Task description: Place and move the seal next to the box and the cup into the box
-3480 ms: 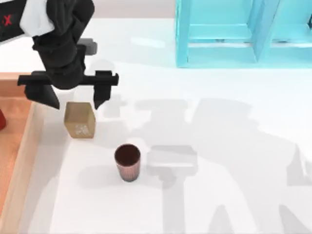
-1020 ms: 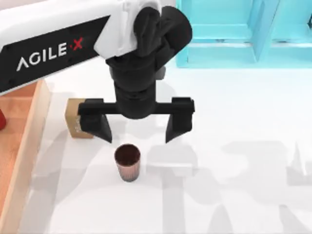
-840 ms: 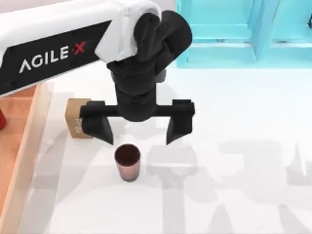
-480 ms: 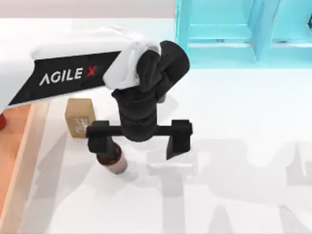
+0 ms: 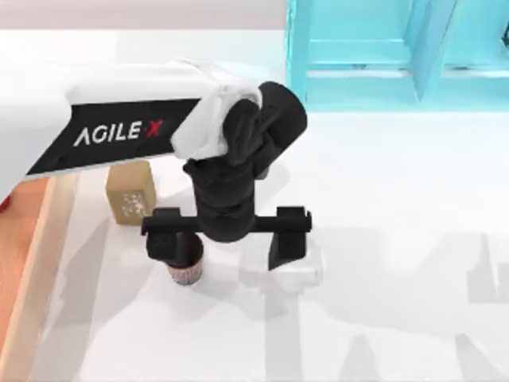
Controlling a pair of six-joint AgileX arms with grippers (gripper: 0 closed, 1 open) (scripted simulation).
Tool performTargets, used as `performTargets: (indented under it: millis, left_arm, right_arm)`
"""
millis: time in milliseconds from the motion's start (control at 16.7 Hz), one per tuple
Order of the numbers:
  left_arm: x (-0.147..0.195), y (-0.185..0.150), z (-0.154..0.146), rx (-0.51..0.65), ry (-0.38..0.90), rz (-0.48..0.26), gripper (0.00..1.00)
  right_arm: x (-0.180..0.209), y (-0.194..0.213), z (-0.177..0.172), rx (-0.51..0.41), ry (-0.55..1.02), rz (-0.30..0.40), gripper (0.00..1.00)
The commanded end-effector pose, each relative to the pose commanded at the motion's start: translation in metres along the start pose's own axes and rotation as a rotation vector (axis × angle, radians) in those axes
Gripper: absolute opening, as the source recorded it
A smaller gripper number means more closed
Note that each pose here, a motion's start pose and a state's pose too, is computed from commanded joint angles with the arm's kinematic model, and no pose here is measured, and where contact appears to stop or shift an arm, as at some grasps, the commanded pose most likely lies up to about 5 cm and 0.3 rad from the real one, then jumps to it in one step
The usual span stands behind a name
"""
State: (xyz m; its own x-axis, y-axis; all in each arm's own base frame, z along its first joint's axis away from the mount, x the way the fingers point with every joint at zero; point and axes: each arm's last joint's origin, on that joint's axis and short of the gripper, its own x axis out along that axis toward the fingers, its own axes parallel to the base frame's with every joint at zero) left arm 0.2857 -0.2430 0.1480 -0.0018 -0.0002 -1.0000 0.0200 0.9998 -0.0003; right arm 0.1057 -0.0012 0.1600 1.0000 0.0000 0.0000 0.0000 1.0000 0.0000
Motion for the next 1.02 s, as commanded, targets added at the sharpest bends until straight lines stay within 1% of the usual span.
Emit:
performTargets:
  millis: [660,720,1020]
  left_arm:
    - [0.0,0.0,0.0,0.0,0.0,0.0,0.02]
    - [0.0,0.0,0.0,0.0,0.0,0.0,0.0]
    - [0.0,0.0,0.0,0.0,0.0,0.0,0.0]
  right_arm:
    - [0.0,0.0,0.0,0.0,0.0,0.0,1.0]
    - [0.0,0.0,0.0,0.0,0.0,0.0,1.0]
    - [0.0,0.0,0.0,0.0,0.0,0.0,1.0]
